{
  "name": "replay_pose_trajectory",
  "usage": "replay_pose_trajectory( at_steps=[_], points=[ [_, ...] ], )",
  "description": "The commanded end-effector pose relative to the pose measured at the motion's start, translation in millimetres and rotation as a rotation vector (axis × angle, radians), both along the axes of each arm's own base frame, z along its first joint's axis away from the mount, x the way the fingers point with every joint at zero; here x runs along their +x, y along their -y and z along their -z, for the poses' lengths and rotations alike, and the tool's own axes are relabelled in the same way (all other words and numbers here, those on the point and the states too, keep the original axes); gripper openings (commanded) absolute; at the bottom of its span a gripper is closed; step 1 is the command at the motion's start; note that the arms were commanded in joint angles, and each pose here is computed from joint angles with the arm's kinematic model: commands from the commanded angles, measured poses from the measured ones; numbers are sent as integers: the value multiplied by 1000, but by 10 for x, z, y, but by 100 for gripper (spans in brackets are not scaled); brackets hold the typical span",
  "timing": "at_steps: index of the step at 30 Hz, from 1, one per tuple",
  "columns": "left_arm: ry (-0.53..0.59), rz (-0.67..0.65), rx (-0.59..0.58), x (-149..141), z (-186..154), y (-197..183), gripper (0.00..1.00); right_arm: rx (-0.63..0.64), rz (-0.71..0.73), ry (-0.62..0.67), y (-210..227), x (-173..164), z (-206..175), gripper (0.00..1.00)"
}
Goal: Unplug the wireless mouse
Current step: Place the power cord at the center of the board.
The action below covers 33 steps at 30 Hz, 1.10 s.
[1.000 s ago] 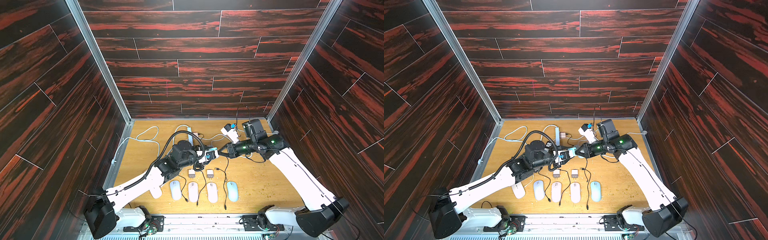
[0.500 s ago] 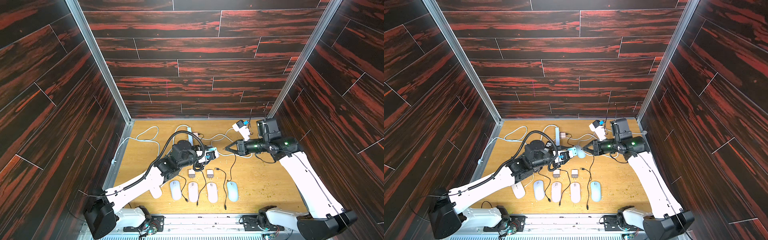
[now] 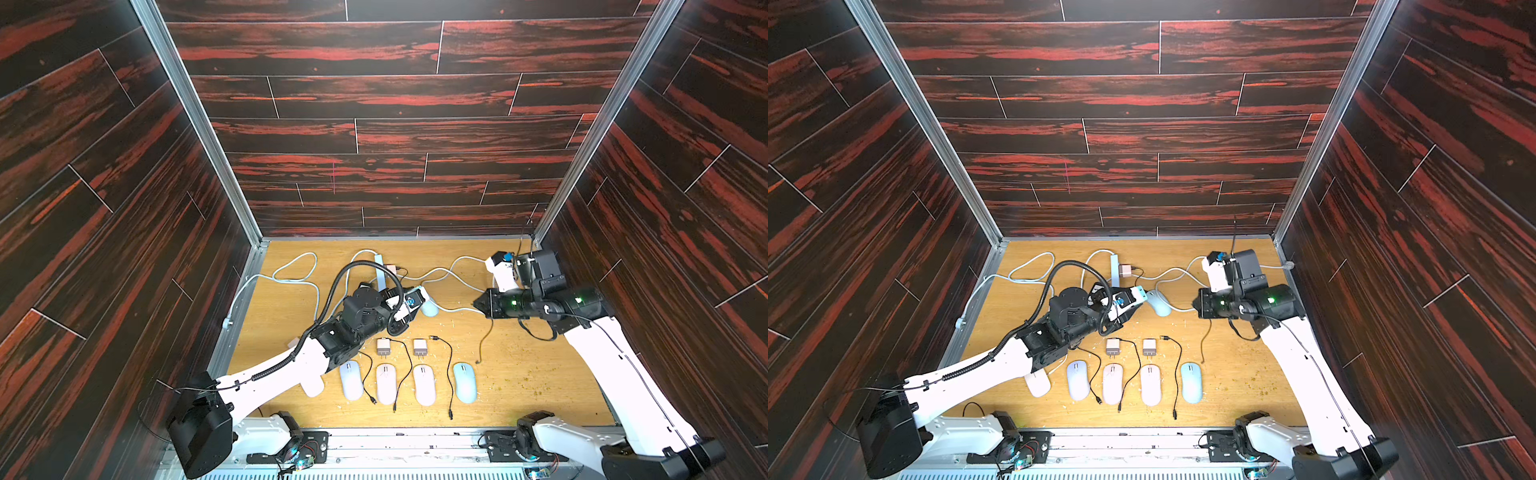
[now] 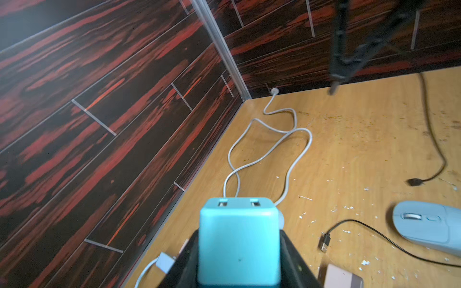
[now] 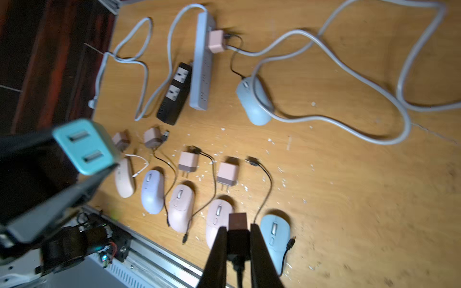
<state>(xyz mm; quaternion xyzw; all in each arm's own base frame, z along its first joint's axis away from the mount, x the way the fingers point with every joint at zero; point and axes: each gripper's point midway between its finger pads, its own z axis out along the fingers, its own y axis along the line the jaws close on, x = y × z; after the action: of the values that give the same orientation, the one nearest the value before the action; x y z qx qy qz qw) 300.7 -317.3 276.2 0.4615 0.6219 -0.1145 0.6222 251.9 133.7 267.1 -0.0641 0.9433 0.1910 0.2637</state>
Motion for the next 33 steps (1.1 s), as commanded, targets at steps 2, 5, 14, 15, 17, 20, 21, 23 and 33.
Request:
replay_pose_trajectory(
  at_steps=[2,5,14,15,17,20,21,23,33],
  points=[
    [-96,-302,-257,396,-234,-231,0,-147,178,-103,392,-294,245,0],
    [-139,-416,-324,524,-215,-336,0,-99,200,-169,358,-524,300,0],
    [-205,-535,-399,632,-148,-446,0,-59,253,-267,244,-674,830,0],
    [-221,-555,-401,642,-127,-468,0,-64,259,-273,218,-608,973,0],
    [-261,-582,-403,642,-83,-492,0,-87,277,-255,205,-450,1208,0],
    [-311,-572,-396,582,-51,-493,0,-171,329,-174,317,-191,1405,0],
    [-323,-567,-399,554,-45,-501,0,-200,346,-139,366,-104,1431,0],
    [-337,-553,-409,497,-34,-520,0,-246,362,-83,431,37,1468,0],
    [-380,-512,-406,330,70,-582,0,-450,357,12,689,345,1664,0]
  ],
)
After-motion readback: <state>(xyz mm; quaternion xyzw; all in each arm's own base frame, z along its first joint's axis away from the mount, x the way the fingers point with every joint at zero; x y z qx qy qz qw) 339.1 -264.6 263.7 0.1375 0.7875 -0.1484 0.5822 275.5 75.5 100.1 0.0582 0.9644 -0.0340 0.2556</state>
